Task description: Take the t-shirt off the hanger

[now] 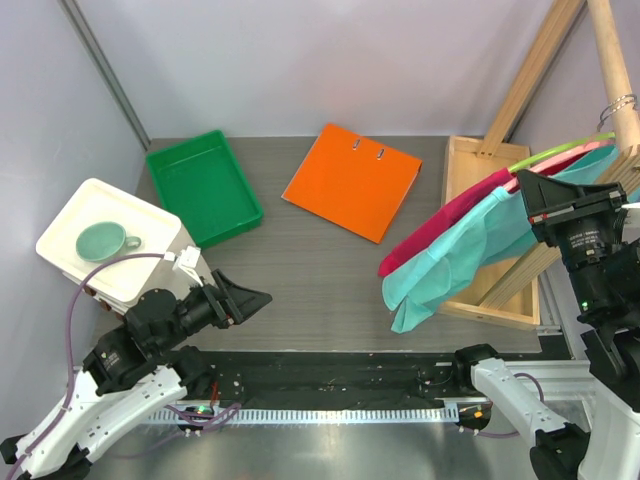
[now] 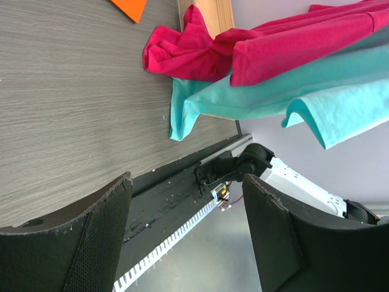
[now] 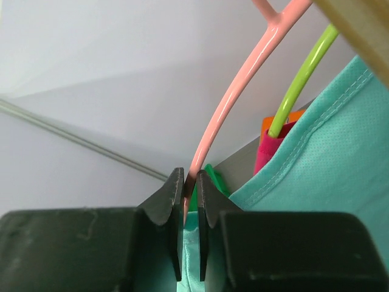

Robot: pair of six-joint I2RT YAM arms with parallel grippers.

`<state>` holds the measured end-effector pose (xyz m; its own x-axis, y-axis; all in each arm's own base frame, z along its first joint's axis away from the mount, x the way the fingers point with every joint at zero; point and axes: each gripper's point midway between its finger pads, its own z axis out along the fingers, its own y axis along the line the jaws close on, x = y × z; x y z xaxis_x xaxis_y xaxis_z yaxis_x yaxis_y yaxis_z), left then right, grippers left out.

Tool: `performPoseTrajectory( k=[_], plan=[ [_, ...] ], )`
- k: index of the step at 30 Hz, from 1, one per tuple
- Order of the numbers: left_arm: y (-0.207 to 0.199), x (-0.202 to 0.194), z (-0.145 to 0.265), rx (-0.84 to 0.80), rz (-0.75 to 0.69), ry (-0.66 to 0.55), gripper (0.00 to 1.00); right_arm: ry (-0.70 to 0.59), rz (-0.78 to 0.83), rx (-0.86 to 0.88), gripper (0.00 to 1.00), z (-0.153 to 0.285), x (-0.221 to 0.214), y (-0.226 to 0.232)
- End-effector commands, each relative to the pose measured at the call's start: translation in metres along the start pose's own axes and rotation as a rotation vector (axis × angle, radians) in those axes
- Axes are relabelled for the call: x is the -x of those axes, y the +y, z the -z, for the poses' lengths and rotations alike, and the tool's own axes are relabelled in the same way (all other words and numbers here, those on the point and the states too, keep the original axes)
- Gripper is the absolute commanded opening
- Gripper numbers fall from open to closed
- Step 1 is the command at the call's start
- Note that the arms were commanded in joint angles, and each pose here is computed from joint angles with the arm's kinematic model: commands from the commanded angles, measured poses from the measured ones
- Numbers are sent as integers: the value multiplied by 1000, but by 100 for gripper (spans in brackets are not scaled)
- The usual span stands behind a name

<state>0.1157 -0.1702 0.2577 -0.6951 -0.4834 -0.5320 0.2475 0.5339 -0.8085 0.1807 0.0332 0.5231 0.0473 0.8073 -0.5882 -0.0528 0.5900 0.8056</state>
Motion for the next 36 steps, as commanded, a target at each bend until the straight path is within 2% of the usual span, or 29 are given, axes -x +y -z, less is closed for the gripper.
performPoseTrajectory(
  k=[1, 9, 16, 20, 22, 23, 25, 27, 31, 33, 36],
  plan=[
    [-20, 10, 6, -77, 0, -31, 73, 15, 7, 151, 1, 19, 6, 31],
    [-21, 11, 5, -79, -1, -32, 73, 73, 85, 236, 1, 53, -12, 22],
    [-31, -1, -3, -120, -9, 43, 77, 286, 172, 348, 1, 62, -67, 12],
    [-37, -4, -9, -144, -11, 70, 79, 361, 204, 420, 1, 73, -88, 7],
    [-45, -7, -15, -188, -20, 86, 84, 382, 222, 484, 1, 82, -96, 7],
    [-52, -15, -16, -229, -25, 134, 86, 392, 226, 507, 1, 86, -99, 8],
    [-69, -16, -18, -310, -29, 156, 89, 413, 233, 536, 1, 90, -105, 8],
    [-80, -26, -23, -348, -28, 238, 89, 442, 232, 579, 1, 99, -110, 11],
    [-109, -26, -28, -441, -55, 263, 89, 473, 177, 492, 1, 85, -121, -6],
    [-132, -17, -33, -507, -82, 209, 89, 450, 120, 385, 1, 69, -120, -18],
    [-163, -26, -42, -559, -160, 208, 89, 423, 33, 239, 1, 52, -121, -40]
  ],
)
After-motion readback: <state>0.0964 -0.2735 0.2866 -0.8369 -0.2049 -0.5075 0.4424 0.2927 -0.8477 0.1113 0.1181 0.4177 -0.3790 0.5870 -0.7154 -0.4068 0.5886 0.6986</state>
